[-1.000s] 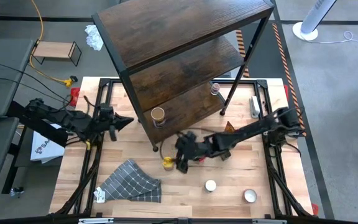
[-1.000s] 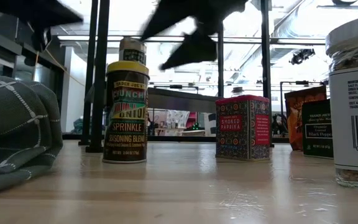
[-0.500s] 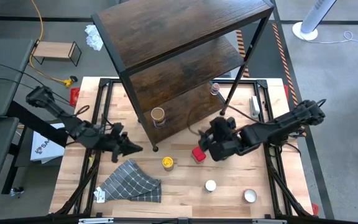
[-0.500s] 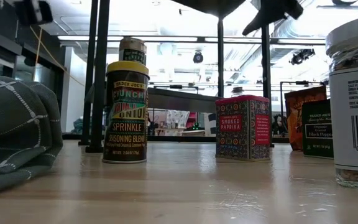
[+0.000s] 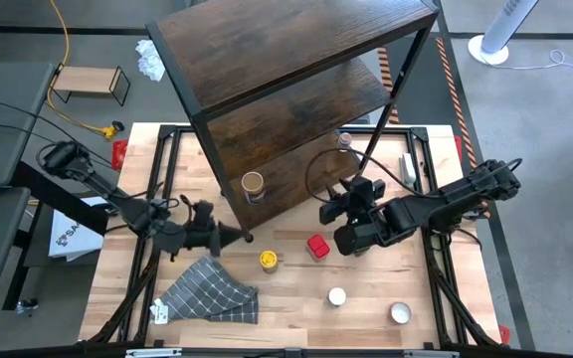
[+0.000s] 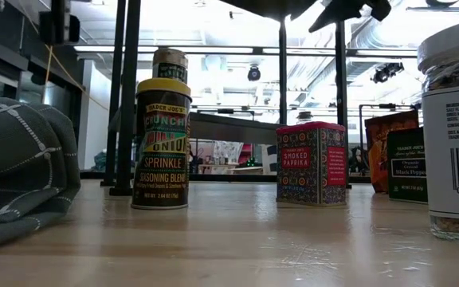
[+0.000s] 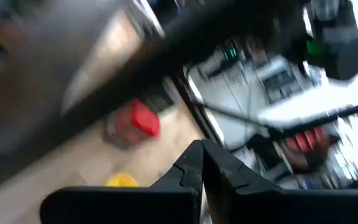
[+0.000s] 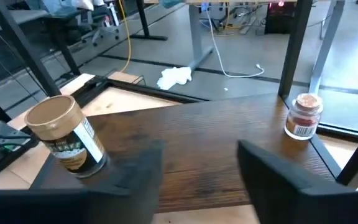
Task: Shelf spices
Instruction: Adjust the shelf
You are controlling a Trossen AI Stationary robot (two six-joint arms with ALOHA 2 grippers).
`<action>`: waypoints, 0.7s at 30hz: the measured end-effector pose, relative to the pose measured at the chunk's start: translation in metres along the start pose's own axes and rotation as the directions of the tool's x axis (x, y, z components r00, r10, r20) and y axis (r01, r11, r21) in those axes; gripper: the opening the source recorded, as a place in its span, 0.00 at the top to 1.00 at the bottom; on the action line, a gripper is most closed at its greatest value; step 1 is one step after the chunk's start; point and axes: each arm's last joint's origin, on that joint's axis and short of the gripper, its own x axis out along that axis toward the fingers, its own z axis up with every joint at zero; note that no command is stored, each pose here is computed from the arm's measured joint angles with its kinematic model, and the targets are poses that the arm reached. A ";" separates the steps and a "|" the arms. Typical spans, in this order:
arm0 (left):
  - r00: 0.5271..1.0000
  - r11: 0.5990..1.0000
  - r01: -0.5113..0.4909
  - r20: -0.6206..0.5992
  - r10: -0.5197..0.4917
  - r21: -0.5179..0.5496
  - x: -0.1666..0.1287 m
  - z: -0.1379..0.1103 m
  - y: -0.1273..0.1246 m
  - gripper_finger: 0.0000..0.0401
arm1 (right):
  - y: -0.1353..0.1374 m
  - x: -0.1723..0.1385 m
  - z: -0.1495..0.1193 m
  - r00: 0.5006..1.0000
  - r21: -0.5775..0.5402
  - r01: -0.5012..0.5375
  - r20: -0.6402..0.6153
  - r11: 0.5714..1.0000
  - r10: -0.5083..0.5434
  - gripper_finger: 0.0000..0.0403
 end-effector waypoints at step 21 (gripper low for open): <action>0.757 0.950 -0.307 0.593 0.276 -0.051 -0.028 0.049 0.026 1.00 | -0.005 -0.029 -0.004 0.936 -0.013 -0.184 -0.307 0.983 0.171 1.00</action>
